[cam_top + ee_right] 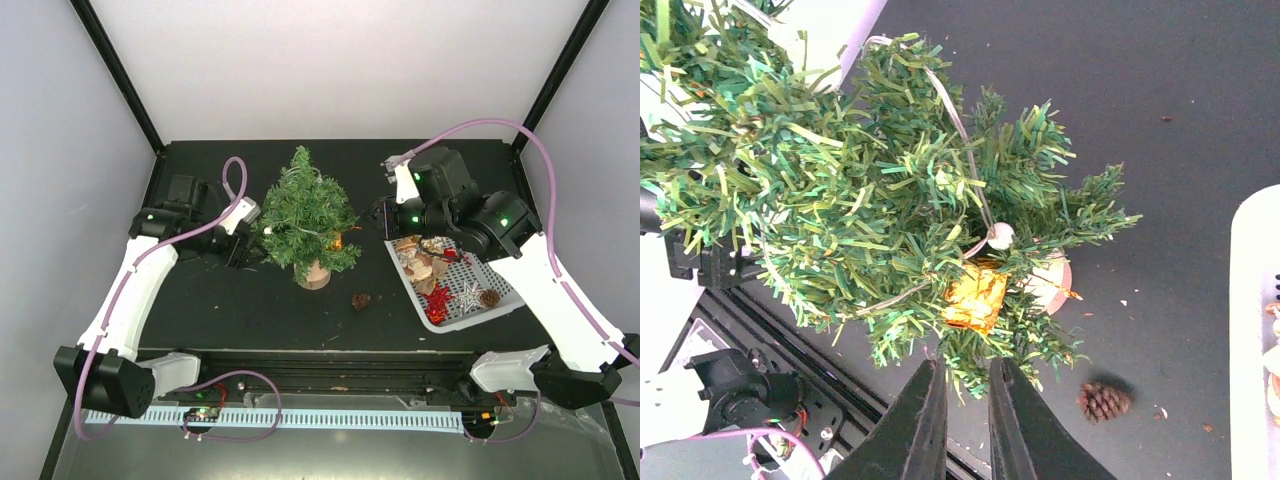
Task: Decorate the small christmas tree
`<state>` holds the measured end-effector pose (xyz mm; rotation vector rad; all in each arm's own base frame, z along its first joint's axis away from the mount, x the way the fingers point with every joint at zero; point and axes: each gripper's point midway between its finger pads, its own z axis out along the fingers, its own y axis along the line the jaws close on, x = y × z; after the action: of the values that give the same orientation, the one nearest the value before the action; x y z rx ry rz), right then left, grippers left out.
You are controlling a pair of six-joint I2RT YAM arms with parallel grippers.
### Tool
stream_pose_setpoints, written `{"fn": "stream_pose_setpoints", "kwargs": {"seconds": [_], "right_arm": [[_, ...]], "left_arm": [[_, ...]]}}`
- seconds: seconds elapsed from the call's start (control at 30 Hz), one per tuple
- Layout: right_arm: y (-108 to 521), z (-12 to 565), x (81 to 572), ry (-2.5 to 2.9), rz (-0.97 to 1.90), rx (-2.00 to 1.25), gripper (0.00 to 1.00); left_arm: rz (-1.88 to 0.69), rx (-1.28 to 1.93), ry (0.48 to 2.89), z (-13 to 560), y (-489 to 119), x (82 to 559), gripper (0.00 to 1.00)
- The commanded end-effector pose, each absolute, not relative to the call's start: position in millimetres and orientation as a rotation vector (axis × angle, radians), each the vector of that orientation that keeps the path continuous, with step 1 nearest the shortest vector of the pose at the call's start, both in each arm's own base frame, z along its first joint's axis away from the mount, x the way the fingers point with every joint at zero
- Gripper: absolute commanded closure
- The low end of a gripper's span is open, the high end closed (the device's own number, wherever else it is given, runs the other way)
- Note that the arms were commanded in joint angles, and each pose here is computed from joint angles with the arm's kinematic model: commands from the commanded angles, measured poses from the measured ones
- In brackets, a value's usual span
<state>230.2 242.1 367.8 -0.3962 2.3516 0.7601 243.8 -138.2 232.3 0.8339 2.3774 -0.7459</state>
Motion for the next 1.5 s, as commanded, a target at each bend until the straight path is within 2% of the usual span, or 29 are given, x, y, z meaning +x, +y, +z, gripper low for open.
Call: {"fn": "stream_pose_setpoints", "kwargs": {"seconds": [0.0, 0.57, 1.03, 1.47], "right_arm": [[236, 367, 230, 2.348, 0.736, -0.368, 0.85], [216, 352, 216, 2.396, 0.713, -0.291, 0.85], [216, 328, 193, 2.446, 0.801, -0.315, 0.85], [224, 300, 180, 2.499, 0.863, -0.301, 0.84]], "left_arm": [[-0.67, 0.8, 2.362, 232, -135, 268, 0.36], [-0.542, 0.766, 2.327, 233, -128, 345, 0.37], [-0.518, 0.807, 2.279, 240, -130, 396, 0.37], [-0.556, 0.838, 2.243, 248, -139, 422, 0.37]]}}
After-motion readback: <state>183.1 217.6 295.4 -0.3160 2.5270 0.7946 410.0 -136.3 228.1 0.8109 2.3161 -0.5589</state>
